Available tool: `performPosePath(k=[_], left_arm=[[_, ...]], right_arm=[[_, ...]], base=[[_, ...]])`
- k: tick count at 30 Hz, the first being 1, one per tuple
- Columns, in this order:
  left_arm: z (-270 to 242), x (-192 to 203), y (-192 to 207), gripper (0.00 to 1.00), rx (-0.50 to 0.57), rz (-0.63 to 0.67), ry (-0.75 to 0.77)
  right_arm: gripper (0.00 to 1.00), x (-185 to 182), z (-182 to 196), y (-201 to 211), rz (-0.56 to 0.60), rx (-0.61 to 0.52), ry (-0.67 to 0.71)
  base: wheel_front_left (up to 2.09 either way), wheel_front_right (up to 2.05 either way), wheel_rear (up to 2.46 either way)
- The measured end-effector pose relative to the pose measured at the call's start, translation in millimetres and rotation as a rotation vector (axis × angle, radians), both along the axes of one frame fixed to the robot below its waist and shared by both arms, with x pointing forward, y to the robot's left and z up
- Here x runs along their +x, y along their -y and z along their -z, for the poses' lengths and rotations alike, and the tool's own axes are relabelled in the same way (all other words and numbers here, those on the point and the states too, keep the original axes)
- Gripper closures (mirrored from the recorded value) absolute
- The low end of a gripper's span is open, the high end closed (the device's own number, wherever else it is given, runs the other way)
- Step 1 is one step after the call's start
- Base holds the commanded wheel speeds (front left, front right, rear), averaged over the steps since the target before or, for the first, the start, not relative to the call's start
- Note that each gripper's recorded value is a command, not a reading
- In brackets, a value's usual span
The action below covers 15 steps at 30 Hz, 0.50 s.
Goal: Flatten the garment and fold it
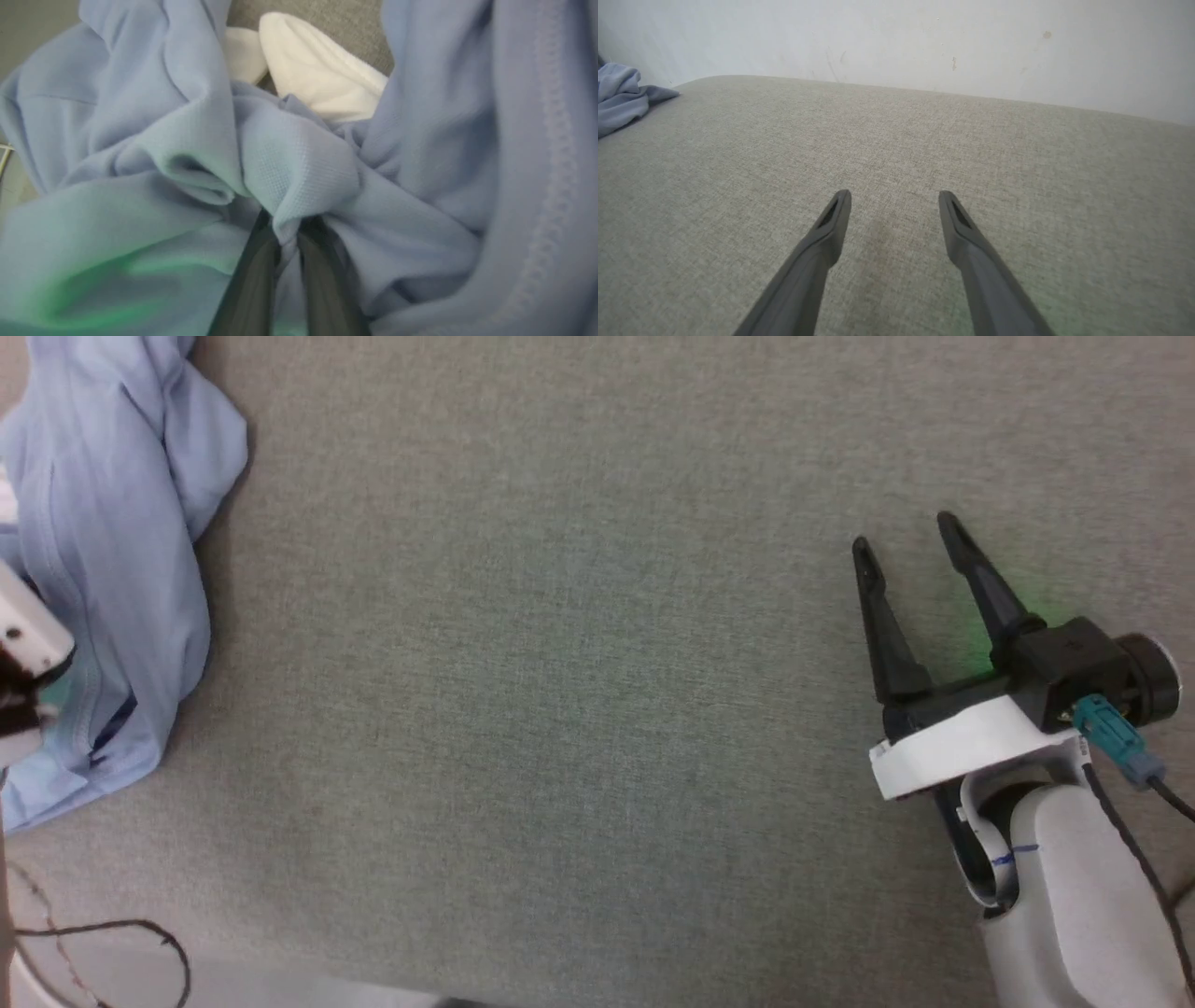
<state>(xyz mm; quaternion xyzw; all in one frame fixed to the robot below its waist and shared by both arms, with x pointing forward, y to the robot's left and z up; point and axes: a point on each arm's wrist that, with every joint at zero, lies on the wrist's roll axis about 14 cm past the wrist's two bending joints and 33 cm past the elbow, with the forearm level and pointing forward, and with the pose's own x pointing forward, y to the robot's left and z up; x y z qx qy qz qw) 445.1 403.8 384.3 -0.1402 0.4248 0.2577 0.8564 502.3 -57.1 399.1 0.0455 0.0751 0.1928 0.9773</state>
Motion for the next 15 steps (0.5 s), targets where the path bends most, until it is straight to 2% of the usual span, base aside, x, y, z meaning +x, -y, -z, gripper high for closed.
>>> performPosePath(k=[3,8,11,15], left_arm=[[-34.7,7.1,-16.6,1.00,0.174,0.040,0.123],[-145.2,31.6,-33.5,1.00,0.478,0.127,0.455],[-215.7,44.6,-16.6,1.00,0.595,0.207,0.667],[-298.6,53.8,25.0,1.00,0.674,0.317,0.921]], right_arm=[[0.00,-6.9,-8.8,4.5,0.013,0.016,0.003],[0.00,-23.3,-32.6,10.6,0.031,0.043,0.030],[0.00,-32.8,-50.3,17.1,0.049,0.052,0.060],[0.00,-46.4,-71.8,28.7,0.079,0.059,0.099]], base=[[0.00,0.00,0.00],[0.00,0.00,0.00],[0.00,0.00,0.00],[0.00,0.00,0.00]])
